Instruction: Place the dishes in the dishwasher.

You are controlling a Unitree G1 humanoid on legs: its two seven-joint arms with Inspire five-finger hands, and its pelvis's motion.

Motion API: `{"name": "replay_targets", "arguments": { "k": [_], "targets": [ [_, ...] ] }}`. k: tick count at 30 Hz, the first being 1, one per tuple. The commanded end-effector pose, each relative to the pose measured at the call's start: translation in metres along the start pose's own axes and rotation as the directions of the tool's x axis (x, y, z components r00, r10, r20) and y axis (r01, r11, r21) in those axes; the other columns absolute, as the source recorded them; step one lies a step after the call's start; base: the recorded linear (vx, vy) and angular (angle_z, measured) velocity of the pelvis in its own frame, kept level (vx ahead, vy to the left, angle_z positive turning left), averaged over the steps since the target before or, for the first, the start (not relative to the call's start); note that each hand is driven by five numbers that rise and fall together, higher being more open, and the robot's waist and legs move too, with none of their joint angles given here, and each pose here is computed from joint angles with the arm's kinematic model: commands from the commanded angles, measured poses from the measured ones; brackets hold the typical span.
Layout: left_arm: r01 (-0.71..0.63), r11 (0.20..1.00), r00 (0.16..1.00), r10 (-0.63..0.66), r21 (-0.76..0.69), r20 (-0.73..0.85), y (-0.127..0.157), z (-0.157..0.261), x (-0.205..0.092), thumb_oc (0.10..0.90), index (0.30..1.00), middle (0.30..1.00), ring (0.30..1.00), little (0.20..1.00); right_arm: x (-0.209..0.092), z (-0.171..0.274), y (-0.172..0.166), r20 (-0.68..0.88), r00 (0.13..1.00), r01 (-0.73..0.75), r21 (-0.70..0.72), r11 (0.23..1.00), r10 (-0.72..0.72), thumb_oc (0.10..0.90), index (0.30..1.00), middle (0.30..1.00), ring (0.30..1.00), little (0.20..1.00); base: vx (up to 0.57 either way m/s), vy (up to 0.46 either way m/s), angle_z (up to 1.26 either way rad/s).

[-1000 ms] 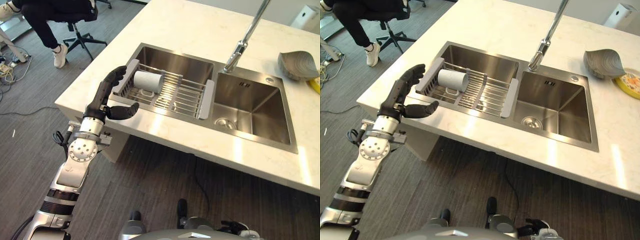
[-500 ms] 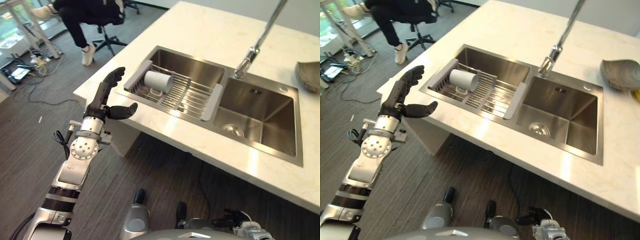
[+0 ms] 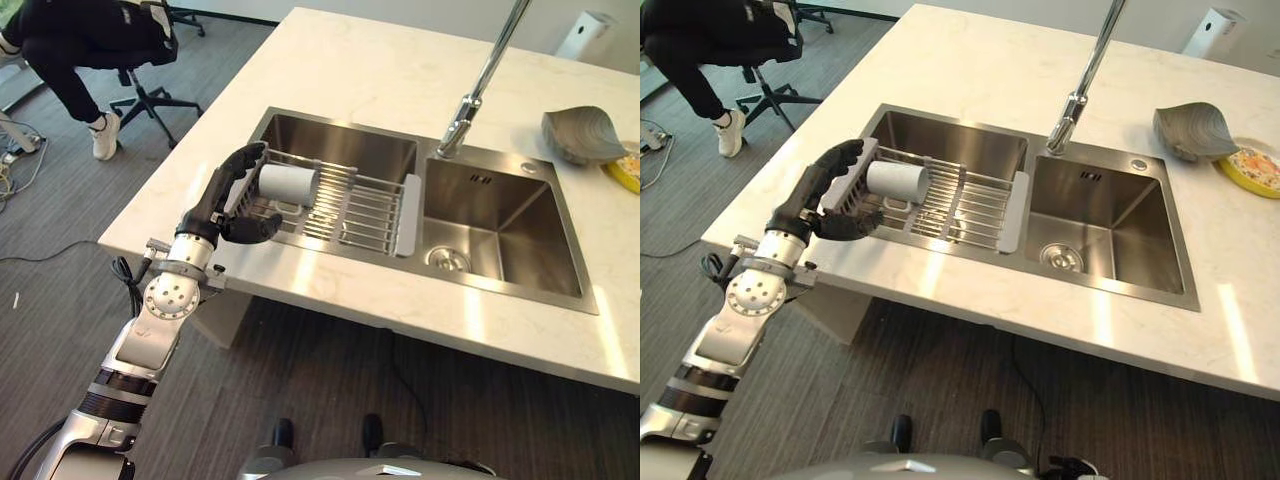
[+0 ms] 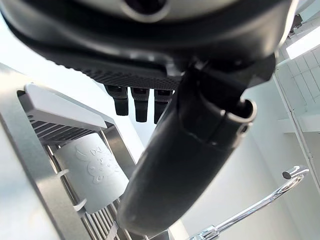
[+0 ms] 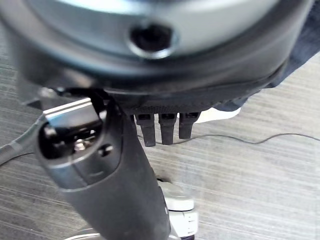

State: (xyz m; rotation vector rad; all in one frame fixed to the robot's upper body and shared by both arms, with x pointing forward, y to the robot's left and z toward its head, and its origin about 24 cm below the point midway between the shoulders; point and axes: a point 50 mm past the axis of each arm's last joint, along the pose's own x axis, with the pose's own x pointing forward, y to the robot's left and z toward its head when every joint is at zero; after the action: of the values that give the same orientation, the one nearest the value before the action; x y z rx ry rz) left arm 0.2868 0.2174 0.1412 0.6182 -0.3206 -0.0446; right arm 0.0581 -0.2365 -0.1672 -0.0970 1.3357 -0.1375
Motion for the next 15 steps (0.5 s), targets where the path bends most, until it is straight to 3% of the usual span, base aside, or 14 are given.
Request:
{"name": "replay_targets", "arguments": {
  "k": [1, 7, 15],
  "targets": [
    [-0.086, 0.982, 0.949, 0.029, 0.168, 0.313, 0.026, 0.064, 0.038, 0.800, 0.900, 0.900, 0.900, 0.900, -0.002, 0.007, -0.025, 0.016, 0.999, 0.053, -0.039, 0.998, -0.052, 0.800, 0.900, 0.900, 0.900, 0.900, 0.02, 0.035, -0.15],
    [-0.101, 0.906, 0.961, -0.019, 0.410, 0.277, 0.039, 0.062, 0.057, 0.800, 0.900, 0.900, 0.900, 0.900, -0.002, 0.011, -0.026, 0.025, 0.999, 0.042, -0.068, 0.997, -0.040, 0.800, 0.900, 0.900, 0.900, 0.900, 0.03, 0.015, -0.32],
    [-0.102, 0.826, 0.983, 0.000, 0.554, 0.182, 0.050, 0.042, 0.065, 0.800, 0.900, 0.900, 0.900, 0.900, -0.002, 0.005, -0.020, 0.036, 0.999, 0.018, -0.037, 0.999, -0.017, 0.800, 0.900, 0.900, 0.900, 0.900, 0.02, -0.008, -0.29]
  ]
}}
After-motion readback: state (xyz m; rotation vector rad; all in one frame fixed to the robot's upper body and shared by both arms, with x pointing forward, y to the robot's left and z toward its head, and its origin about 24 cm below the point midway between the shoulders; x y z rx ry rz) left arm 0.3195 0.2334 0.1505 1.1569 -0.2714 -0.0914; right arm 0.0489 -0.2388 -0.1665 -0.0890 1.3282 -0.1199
